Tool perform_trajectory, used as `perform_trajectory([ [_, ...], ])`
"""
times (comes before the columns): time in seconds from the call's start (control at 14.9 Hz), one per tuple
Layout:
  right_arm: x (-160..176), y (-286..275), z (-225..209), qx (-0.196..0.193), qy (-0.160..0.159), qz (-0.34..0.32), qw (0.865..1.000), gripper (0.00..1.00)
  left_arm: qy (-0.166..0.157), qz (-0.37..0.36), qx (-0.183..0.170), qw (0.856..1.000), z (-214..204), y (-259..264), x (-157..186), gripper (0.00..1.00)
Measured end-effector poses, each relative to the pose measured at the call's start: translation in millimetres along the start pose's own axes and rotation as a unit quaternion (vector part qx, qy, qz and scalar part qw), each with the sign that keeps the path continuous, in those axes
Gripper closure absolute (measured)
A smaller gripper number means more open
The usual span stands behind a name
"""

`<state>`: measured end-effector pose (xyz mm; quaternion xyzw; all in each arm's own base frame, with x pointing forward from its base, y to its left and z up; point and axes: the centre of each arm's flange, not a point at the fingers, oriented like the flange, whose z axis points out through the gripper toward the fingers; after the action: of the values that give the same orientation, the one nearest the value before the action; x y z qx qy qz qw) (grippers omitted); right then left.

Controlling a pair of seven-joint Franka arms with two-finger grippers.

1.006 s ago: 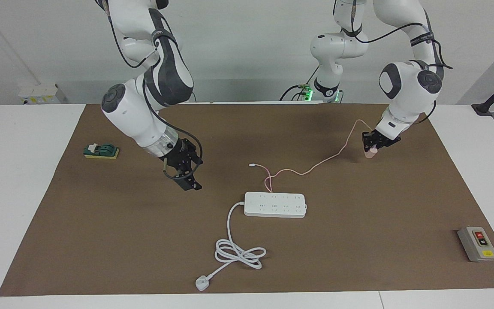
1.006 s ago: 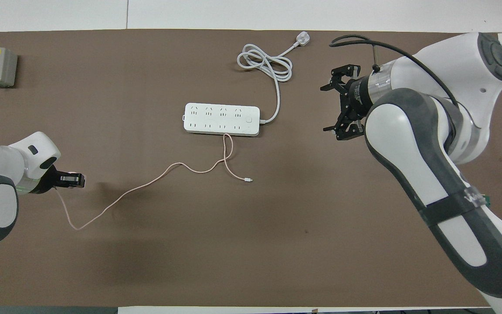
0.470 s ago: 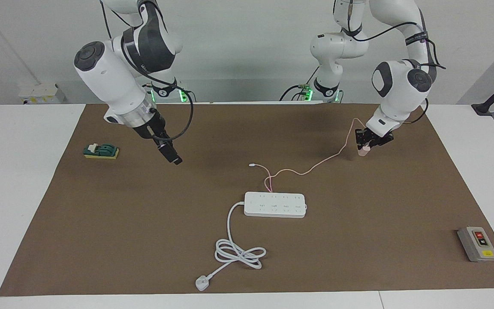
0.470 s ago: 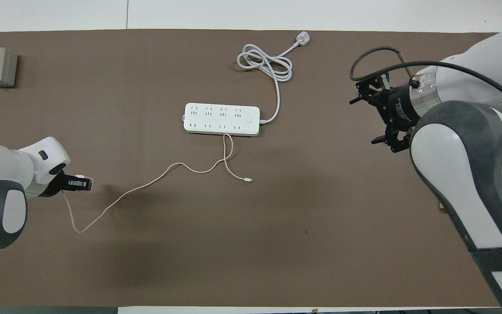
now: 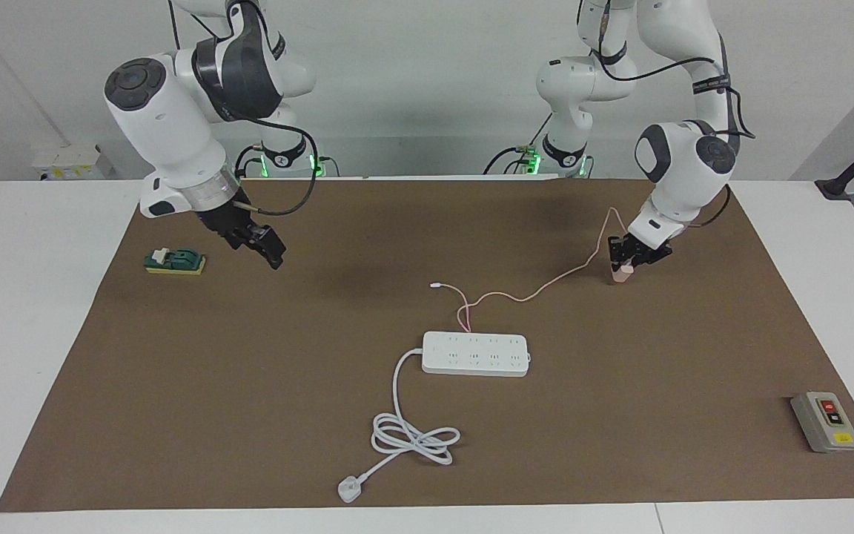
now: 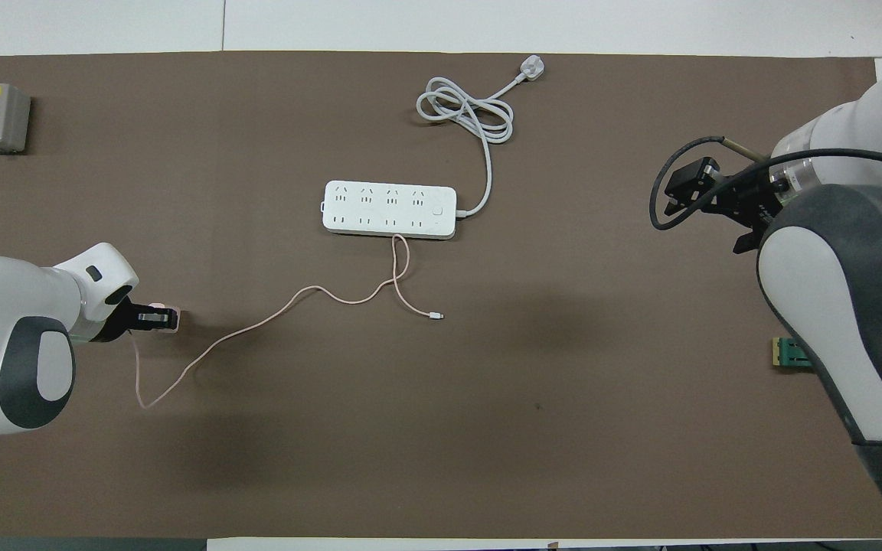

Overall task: Unplug charger and place it aside
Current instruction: 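Lower the charger onto the table with the left gripper while the right gripper withdraws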

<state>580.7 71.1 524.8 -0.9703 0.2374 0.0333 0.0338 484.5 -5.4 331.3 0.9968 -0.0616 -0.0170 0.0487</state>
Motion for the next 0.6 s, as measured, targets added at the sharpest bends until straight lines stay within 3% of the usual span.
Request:
perform_trajectory([
  [0.13, 1.4, 3.9, -2.3, -0.024, 0.009, -0.048, 0.999, 0.00, 0.002, -0.003, -0.009, 1.000, 0.4, -4.6, -0.1, 0.69],
  [0.4, 0.4, 16.7, -0.1, -0.044, -0.022, -0.132, 0.990, 0.00, 0.003, -0.003, -0.011, 1.000, 0.3, -5.2, -0.1, 0.68],
  [0.6, -2.8, 13.8, 1.0, -0.049, -0.027, -0.164, 0.985, 0.00, 0.006, 0.002, -0.010, 1.000, -0.3, -5.4, 0.6, 0.41],
])
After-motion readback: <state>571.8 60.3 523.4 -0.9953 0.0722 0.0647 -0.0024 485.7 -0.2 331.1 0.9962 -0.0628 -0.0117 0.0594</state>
